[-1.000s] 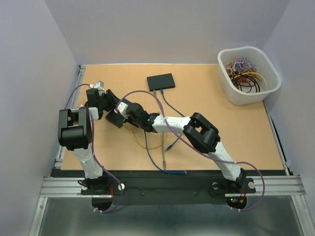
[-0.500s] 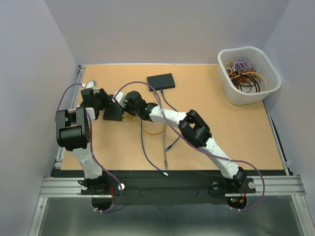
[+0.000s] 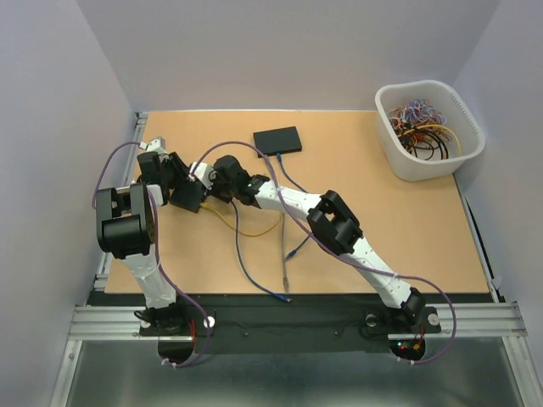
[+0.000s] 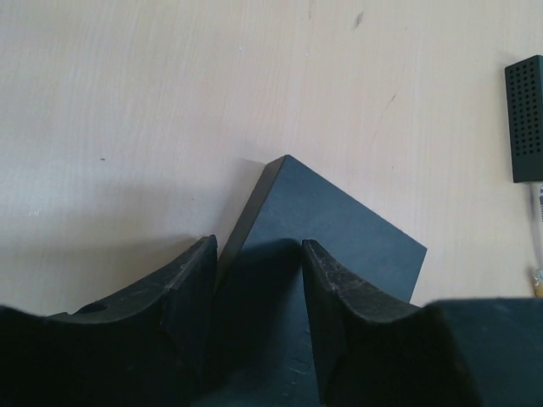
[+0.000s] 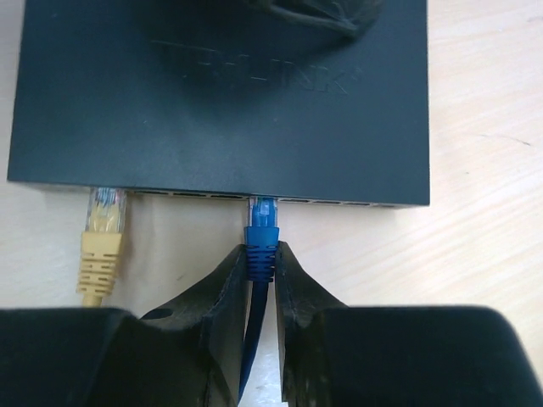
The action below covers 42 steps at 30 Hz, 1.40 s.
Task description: Insert the plug into the switch port
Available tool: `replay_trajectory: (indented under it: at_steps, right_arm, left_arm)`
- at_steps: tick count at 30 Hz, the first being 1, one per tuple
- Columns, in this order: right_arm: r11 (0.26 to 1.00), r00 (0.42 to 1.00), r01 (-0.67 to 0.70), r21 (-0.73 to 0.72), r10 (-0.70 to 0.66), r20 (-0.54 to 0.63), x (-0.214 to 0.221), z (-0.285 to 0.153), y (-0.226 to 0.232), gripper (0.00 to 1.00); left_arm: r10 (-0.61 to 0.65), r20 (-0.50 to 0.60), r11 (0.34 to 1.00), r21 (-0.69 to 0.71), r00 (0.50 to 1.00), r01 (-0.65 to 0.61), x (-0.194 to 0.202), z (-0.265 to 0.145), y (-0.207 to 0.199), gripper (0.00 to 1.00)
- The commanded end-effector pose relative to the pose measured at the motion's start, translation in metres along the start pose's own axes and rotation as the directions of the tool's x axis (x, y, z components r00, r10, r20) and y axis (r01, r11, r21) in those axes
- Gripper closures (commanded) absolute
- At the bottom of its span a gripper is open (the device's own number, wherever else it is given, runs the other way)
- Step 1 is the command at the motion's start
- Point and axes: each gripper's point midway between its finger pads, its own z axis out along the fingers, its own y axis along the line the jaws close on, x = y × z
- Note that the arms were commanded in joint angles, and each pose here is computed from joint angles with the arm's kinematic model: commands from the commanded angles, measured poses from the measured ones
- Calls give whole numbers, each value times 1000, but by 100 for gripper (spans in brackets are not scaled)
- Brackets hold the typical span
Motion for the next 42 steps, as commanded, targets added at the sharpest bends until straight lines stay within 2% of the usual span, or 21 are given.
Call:
replay_trajectory:
  at_steps: [1,4,7,10,12,13,14,15,17,22,24,26,28,29,31,32,35,41,42]
  right_arm:
    - [961,978,100,-258,-47,201,-50,21,107,82]
    - [963,979,96,-253,-46,197,-49,22,106,80]
    - [964,983,87,-251,-42,177,-43,18,106,70]
    - [965,991,51,-258,-18,130,-27,7,111,49]
    - [967,994,32,-254,-3,113,-20,-1,112,40]
    - [975,987,35,-218,1,163,-40,-13,103,33]
    - [975,992,7,-221,21,124,-20,-16,108,30]
    - [981,987,8,-193,23,157,-35,-28,101,29]
    - [982,993,-21,-190,43,112,-15,-40,106,25]
    - [991,989,-73,-110,86,118,-19,-73,93,20]
    - [991,985,-105,-85,116,128,-28,-85,87,14]
    - [991,987,-124,-54,129,99,-17,-93,84,6]
    - [990,986,-142,-9,143,84,-12,-106,78,4]
    - [989,986,-148,0,147,84,-12,-109,77,0]
    - [987,983,-158,18,155,96,-18,-122,73,0]
    - [985,982,-172,29,170,78,-9,-126,74,0]
    - [978,974,-205,44,200,103,-18,-147,70,0]
    - [947,931,-313,70,291,222,-61,-195,54,0]
    - [939,919,-337,66,313,238,-67,-201,53,0]
  left_arm:
    - [-58,-304,954,263,951,142,72,-19,-72,48]
    - [-59,-305,953,268,950,145,73,-19,-72,48]
    - [-64,-306,951,269,950,151,72,-19,-71,48]
    - [-72,-304,950,268,950,157,71,-18,-70,48]
    - [-73,-305,950,268,949,160,72,-18,-71,48]
    - [-73,-302,950,269,950,159,71,-18,-70,49]
    - [-72,-300,951,267,951,157,71,-17,-70,49]
    - [-77,-303,950,266,950,162,71,-17,-71,49]
    - [-75,-299,951,265,951,158,68,-16,-71,49]
    - [-79,-258,963,229,963,140,56,-16,-67,47]
    - [-80,-230,973,195,970,126,46,-14,-63,47]
    - [-84,-220,975,182,972,126,39,-12,-61,46]
    - [-89,-197,979,161,976,122,31,-12,-58,46]
    - [-87,-170,983,147,982,113,24,-13,-58,46]
    - [-90,-133,986,129,987,108,14,-15,-58,46]
    - [-91,-90,989,112,992,100,5,-19,-57,46]
    - [-84,12,992,95,996,83,-18,-33,-61,46]
    - [-107,170,994,52,980,99,-53,-70,-67,44]
    - [-105,229,994,58,968,94,-69,-85,-75,43]
